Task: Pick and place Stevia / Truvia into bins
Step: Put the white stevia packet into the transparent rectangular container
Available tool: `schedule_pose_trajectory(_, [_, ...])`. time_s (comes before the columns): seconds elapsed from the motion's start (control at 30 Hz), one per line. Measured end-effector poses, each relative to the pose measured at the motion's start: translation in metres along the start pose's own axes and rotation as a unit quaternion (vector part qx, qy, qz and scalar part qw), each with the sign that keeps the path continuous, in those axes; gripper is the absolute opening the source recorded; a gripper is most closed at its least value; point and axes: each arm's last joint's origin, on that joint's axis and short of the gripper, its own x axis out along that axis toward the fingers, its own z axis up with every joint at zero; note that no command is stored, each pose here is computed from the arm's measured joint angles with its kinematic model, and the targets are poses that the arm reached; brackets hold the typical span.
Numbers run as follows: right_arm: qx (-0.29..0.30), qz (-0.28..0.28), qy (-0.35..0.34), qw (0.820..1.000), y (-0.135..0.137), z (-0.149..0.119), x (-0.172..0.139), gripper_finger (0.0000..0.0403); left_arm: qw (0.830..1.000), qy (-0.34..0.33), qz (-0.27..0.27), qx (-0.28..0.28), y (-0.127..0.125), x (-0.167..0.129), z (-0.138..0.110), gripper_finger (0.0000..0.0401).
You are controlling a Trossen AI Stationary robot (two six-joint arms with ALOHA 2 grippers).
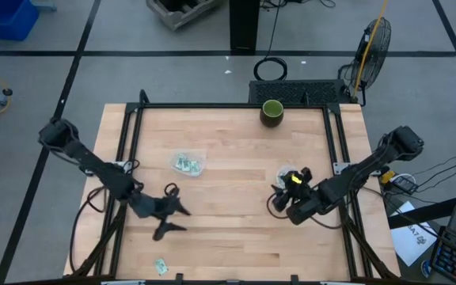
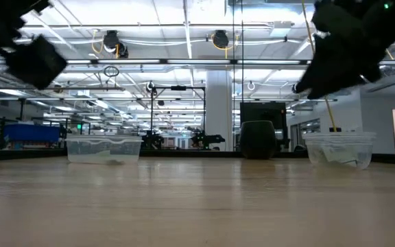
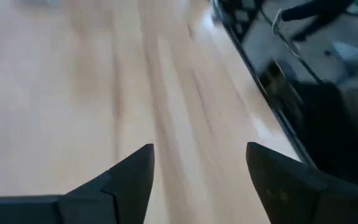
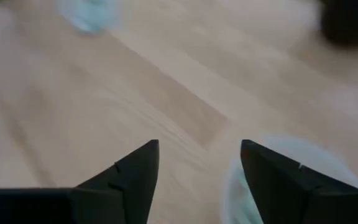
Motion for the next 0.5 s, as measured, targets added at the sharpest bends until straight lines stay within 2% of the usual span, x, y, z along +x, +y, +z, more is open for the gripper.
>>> schedule_pose_trajectory(0.13, [-0.027, 0.069, -0.056, 0.996, 0.016, 0.014, -0.008, 0.0230, 0.992, 0.087, -0.030, -0.083, -0.008, -0.013, -0.015, 0.0232])
schedule_pose_trajectory(0.23, [-0.037, 0.105, -0.091, 0.990, 0.027, 0.022, -0.011, 0.0229, 0.985, 0.111, -0.054, -0.116, -0.022, -0.018, -0.024, 0.0213])
schedule_pose_trajectory(0.33, [-0.042, 0.125, -0.115, 0.985, 0.032, 0.029, -0.012, 0.0225, 0.974, 0.133, -0.069, -0.171, -0.033, -0.023, -0.031, 0.0198])
schedule_pose_trajectory(0.5, [-0.053, 0.125, -0.129, 0.982, 0.033, 0.035, -0.010, 0.0223, 0.942, 0.177, -0.086, -0.272, -0.051, -0.032, -0.043, 0.0193])
